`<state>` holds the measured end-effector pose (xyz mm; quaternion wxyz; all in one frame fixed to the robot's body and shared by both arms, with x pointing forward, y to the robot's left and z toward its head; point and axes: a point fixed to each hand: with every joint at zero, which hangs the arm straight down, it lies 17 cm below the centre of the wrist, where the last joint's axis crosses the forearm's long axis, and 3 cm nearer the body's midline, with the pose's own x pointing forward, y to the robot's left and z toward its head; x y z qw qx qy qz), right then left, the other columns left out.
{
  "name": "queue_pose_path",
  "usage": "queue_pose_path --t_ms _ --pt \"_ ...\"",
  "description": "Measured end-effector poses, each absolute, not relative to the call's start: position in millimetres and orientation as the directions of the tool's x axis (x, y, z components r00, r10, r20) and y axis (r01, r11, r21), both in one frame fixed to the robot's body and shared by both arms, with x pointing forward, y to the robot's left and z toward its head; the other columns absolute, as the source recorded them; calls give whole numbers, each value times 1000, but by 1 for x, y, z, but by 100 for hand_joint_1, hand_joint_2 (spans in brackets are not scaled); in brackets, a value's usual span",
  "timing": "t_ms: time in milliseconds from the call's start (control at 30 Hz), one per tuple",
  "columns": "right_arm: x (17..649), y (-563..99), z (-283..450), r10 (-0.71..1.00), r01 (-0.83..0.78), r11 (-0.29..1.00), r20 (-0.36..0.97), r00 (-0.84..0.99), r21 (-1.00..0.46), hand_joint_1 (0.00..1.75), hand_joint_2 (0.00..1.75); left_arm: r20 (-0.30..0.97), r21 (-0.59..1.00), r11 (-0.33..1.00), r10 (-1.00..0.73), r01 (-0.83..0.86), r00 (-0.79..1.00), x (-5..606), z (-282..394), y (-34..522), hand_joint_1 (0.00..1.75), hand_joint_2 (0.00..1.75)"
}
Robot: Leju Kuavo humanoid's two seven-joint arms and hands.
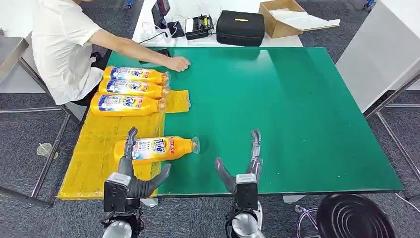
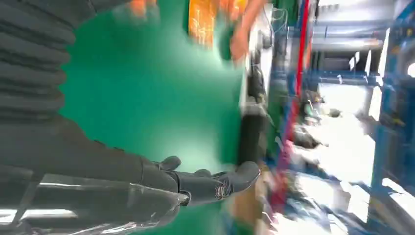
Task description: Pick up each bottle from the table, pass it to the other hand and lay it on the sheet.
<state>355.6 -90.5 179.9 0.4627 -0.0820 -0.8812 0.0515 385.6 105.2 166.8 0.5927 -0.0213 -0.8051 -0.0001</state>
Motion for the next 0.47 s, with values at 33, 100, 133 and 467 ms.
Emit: queue_pose_path --t_ms 33,100,133,467 --pt "353 -89 181 217 99 976 795 -567 -196 0 175 958 -41 999 47 26 -282 385 163 108 0 175" --pt "351 -91 180 234 102 971 790 -567 -214 0 175 962 -70 997 70 11 -263 385 159 112 0 175" --pt "350 -93 180 239 105 970 787 -569 -219 0 175 965 -96 995 93 -3 -247 384 155 115 0 175" --pt "349 -132 178 58 72 997 857 -512 -25 0 175 908 -401 915 402 35 -119 374 134 115 0 175"
